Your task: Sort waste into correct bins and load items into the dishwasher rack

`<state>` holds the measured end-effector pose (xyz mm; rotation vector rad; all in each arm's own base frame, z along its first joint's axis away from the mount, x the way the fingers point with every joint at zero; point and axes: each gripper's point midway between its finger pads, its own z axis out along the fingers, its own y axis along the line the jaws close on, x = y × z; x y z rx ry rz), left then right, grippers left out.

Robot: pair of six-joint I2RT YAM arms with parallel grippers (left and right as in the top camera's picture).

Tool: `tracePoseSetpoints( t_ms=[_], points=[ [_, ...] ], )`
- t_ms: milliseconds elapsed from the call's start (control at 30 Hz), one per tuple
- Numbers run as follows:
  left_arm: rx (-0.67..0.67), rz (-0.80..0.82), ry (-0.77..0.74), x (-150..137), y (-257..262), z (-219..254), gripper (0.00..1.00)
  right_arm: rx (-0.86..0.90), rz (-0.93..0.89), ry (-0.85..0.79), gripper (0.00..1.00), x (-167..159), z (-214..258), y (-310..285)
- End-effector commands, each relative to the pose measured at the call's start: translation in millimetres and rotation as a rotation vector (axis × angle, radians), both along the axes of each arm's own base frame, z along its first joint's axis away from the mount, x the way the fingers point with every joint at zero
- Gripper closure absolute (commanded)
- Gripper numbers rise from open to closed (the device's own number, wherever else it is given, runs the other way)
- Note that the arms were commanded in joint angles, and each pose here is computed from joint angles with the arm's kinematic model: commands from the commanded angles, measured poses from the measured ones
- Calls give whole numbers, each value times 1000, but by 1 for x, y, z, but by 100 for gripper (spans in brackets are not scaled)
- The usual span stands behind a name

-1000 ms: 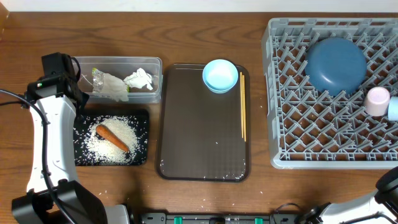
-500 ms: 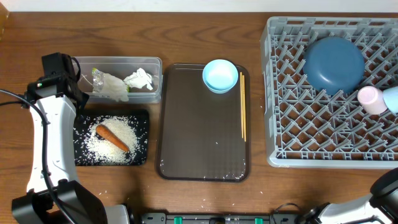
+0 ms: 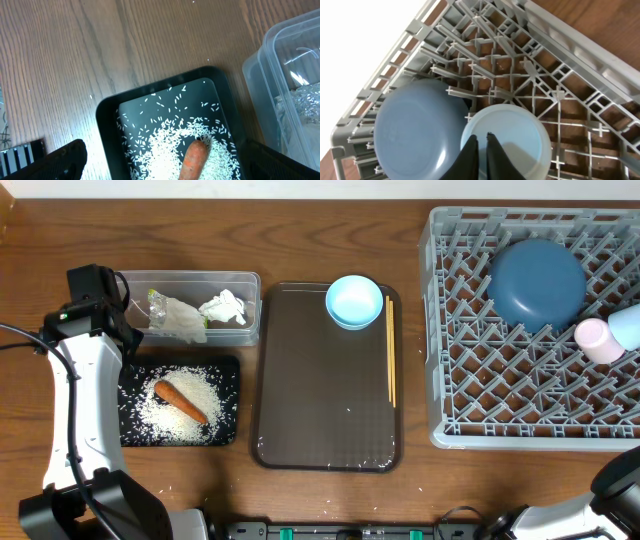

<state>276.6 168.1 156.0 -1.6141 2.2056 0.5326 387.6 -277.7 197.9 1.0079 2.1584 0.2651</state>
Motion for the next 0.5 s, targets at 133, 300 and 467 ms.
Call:
tracePoseSetpoints(
  t_ms=[133,300,467],
  points=[
    [4,9,0,-2,1,1,1,-121,52,95,98,5,-2,20],
    [4,9,0,-2,1,1,1,-180,65,141,98,11,-5,29],
    [4,9,0,-2,1,1,1,-263,58,199,96,14,-7,33]
  ],
)
